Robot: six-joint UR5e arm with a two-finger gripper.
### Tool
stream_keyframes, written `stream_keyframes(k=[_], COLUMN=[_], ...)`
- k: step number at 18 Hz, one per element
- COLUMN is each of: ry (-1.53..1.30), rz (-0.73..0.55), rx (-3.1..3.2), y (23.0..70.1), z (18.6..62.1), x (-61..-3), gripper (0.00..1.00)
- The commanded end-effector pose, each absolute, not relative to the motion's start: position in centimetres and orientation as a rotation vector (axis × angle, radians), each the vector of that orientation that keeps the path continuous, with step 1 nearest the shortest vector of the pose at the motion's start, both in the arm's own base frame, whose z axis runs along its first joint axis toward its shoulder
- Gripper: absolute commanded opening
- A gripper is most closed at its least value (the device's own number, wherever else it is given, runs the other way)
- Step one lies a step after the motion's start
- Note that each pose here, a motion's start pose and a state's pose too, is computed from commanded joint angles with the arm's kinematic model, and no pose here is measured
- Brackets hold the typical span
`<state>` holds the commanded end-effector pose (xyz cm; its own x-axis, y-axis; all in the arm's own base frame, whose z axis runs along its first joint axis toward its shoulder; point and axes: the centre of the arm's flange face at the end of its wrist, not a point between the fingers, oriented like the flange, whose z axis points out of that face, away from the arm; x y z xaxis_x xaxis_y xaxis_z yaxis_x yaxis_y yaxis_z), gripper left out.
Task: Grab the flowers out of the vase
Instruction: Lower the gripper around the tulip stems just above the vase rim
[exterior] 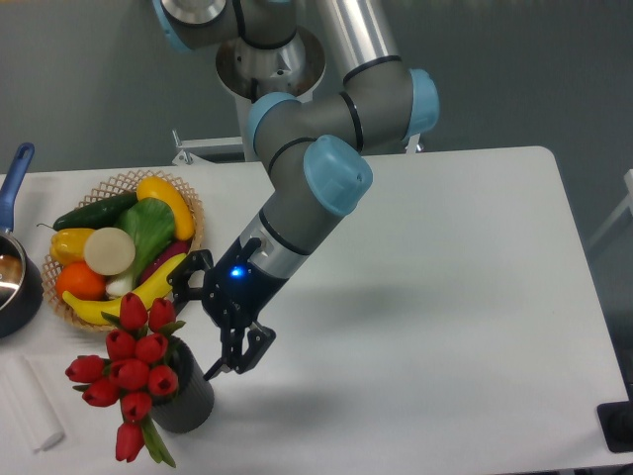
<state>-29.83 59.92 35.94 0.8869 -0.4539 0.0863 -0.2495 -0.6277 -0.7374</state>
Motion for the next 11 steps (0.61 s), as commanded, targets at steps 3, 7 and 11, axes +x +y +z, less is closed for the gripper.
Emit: stream_keyframes(k=[3,7,11], ry=[0.5,0.506,0.514], rz=[-0.341,-0.361,-0.366], rx=[-2.268,-2.279,-2.283], y=[60.8,62.1,62.4], z=[36.0,34.8,34.6], x=[-30.1,-29.8,-29.2], gripper=[1.0,1.0,1.0])
